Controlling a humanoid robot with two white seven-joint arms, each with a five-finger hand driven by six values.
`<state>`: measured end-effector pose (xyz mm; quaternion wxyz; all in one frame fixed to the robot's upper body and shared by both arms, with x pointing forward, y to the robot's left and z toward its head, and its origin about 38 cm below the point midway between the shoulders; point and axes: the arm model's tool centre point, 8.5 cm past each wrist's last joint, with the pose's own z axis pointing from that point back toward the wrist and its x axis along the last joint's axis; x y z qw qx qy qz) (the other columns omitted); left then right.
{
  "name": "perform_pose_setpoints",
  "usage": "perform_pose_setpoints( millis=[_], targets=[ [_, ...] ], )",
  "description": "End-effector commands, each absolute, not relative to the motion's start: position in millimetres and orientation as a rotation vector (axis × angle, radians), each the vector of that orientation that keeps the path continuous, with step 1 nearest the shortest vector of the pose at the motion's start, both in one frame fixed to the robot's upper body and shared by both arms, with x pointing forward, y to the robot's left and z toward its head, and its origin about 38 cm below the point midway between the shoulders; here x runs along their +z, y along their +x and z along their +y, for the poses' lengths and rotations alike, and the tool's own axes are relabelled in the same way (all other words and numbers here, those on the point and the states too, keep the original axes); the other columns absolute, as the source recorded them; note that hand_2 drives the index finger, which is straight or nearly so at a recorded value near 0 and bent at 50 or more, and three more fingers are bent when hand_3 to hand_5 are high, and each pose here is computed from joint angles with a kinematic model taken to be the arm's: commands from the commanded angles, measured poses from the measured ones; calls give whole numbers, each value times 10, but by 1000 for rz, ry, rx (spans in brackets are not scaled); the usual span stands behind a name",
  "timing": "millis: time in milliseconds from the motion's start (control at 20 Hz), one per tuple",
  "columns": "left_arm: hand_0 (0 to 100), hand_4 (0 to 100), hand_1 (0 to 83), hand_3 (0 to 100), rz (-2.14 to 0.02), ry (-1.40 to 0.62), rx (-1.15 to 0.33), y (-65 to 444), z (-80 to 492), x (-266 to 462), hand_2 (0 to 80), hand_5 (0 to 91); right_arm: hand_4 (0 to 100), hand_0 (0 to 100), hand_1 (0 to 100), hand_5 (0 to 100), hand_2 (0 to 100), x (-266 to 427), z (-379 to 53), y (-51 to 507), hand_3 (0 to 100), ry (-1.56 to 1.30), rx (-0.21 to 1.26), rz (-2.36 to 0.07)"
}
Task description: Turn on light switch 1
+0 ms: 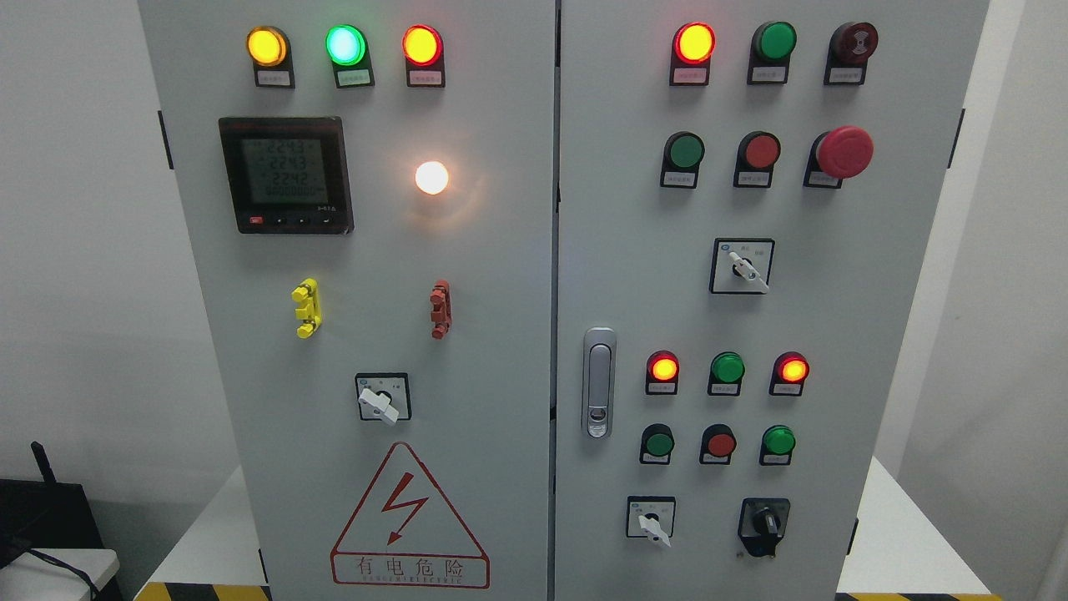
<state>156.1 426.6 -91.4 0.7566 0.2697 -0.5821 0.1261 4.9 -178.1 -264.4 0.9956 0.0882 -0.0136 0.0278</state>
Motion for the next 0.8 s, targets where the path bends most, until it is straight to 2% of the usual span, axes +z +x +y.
perform_pose_setpoints(
  millis=[0,150,300,400,500,750],
  targets=[
    [128,335,14,241,-619,455,462,-346,4022,-2091,0,137,0,120,389,0,0,-2644,-1781,54,0,177,37,-29],
    [154,283,30,170,-417,288,394,-733,3604,-2301,0,104,0,120,389,0,0,-2644,-1781,49,0,177,37,-28],
    [185,227,19,99,-284,192,302,-897,3314,-2393,0,74,0,120,389,0,0,-2644,-1781,54,0,177,37,-29],
    [208,145,24,30,-233,149,234,-871,3217,-2434,0,34,0,120,389,0,0,-2644,-1781,49,0,177,37,-28],
    [227,103,27,0,-191,112,160,-782,3127,-2479,0,17,0,120,389,0,0,-2644,-1781,49,0,177,37,-28],
    [269,13,26,0,-145,79,-9,-569,2961,-2547,0,5,0,120,389,0,0,-2644,-1781,54,0,177,37,-29]
  ],
)
